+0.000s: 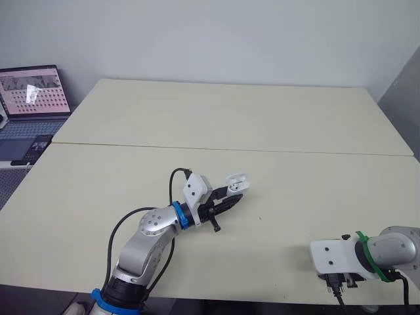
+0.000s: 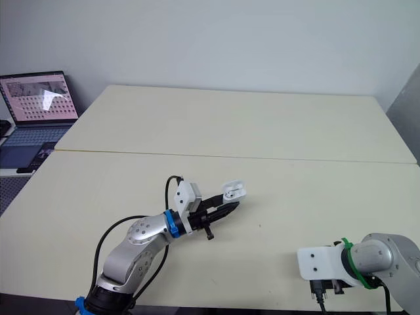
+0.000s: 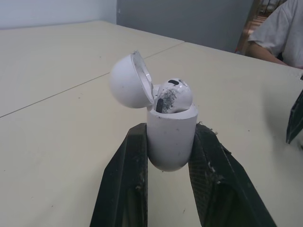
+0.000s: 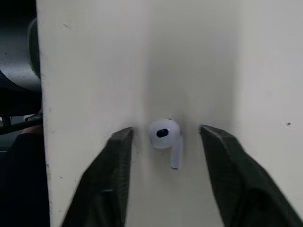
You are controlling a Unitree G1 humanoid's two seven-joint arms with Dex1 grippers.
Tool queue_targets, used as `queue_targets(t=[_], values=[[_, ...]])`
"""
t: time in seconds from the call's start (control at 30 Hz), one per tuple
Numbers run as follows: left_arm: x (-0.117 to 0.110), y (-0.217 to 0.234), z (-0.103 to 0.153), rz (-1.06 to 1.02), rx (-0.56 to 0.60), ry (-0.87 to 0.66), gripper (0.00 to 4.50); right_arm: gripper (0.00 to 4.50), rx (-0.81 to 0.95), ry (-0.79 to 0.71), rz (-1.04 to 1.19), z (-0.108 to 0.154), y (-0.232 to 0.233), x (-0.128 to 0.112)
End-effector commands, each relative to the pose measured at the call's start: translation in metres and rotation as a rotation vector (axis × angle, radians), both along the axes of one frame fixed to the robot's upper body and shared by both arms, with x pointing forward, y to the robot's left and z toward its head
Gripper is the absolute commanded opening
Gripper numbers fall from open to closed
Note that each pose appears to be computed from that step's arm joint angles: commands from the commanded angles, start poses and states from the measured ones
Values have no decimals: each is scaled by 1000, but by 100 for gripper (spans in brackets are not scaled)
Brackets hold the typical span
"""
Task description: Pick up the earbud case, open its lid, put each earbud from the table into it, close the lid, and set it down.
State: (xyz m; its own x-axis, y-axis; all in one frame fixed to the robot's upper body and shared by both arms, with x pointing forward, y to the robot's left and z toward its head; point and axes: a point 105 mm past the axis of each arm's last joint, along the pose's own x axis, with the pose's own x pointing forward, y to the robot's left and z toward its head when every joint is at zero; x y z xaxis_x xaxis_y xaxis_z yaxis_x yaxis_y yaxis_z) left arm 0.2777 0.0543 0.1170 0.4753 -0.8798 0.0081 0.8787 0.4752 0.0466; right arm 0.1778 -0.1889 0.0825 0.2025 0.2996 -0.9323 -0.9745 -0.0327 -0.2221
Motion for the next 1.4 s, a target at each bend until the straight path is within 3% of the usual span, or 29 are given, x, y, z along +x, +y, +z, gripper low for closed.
queue_targets(t=[0.03,0.07,0.73,0.83,1.13,1.23,1.4], values=[[-1,-1,11,-8,-17,-46,80,106,-16,1,-9,-3,-3,-1],[-1,-1,11,-8,-18,-46,80,67,-19,2,-11,-3,-4,-1],[-1,-2,12,-9,-20,-47,80,67,-19,-8,-20,0,-5,0],[-1,-2,12,-11,-20,-47,80,45,-19,-5,-24,0,-6,0],[0,-2,12,-10,-19,-46,80,45,-11,-26,-30,1,-6,2],[0,-2,13,-10,-20,-48,80,45,44,-114,-46,11,-3,18],[2,-3,17,3,-36,-44,80,45,232,-376,-124,41,1,64]])
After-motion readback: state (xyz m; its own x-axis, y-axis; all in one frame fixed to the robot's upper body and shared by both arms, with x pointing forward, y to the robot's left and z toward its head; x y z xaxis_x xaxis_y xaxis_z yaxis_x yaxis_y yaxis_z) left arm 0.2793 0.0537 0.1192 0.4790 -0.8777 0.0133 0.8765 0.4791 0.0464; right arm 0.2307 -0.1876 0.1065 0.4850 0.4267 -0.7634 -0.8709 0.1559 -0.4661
